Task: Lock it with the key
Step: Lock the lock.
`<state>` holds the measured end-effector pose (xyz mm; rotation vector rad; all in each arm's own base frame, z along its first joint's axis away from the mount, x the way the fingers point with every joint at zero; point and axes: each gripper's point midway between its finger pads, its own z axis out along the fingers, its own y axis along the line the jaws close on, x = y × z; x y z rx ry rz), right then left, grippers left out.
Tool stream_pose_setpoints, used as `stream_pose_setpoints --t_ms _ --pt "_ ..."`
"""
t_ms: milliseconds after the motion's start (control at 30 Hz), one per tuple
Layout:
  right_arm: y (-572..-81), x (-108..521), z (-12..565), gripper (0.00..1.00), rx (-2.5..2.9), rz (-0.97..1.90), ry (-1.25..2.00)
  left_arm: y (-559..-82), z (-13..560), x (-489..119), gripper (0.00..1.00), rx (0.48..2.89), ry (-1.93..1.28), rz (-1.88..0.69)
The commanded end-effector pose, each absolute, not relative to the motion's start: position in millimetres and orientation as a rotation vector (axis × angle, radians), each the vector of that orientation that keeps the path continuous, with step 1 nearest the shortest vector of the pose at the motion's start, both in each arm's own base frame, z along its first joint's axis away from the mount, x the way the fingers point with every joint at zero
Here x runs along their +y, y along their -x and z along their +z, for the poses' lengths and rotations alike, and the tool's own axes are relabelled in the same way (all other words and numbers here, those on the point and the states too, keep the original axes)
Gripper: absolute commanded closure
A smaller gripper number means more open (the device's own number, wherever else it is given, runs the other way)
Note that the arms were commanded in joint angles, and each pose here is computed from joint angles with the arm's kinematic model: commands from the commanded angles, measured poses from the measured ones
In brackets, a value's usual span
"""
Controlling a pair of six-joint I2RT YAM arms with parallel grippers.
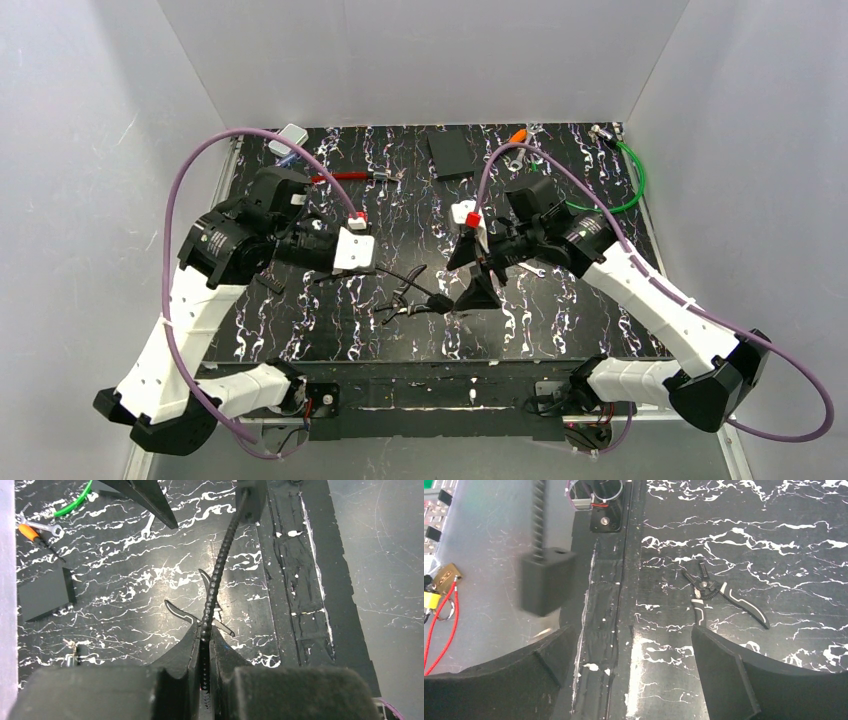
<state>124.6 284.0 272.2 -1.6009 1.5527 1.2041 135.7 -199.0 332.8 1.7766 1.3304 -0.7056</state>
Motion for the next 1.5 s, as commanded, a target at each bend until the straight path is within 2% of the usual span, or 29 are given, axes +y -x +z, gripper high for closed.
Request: stream_pose_setpoints --t_ms 0,200,367,633,967,1367,1400,1467 --pt "-119.0 296.9 295.0 0.08 1.447 1.222 1.619 -137.8 342.2 -203.2 1.00 1.354 -1.754 -0.684" --pt "-104.4 297.0 276.1 0.07 1.431 1.192 1.731 -146.7 342.8 -203.7 1.00 1.397 -1.733 -0.649" --pt "-114.8 305.1 275.0 0.05 1.468 1.166 1.687 -151.0 339.8 -205.2 1.00 1.416 -1.723 -0.645" --pt "-120.2 313.2 282.6 0.24 1.470 1.176 1.650 -157.6 344.2 -210.0 1.00 1.465 -1.673 -0.664" --pt "-122.3 317.4 286.4 0.31 1.449 1.172 1.646 -162.1 340.9 -212.1 1.00 1.515 -1.650 -0.676" --pt "-126.9 318.6 286.4 0.70 1.457 1.150 1.628 -162.9 338.1 -215.6 1.00 1.603 -1.585 -0.728" --pt "-127.5 318.6 286.9 0.75 1.457 1.146 1.625 -162.8 337.7 -215.9 1.00 1.615 -1.578 -0.735" --pt "-130.4 318.0 287.4 0.92 1.464 1.125 1.615 -162.2 336.3 -215.9 1.00 1.642 -1.559 -0.747"
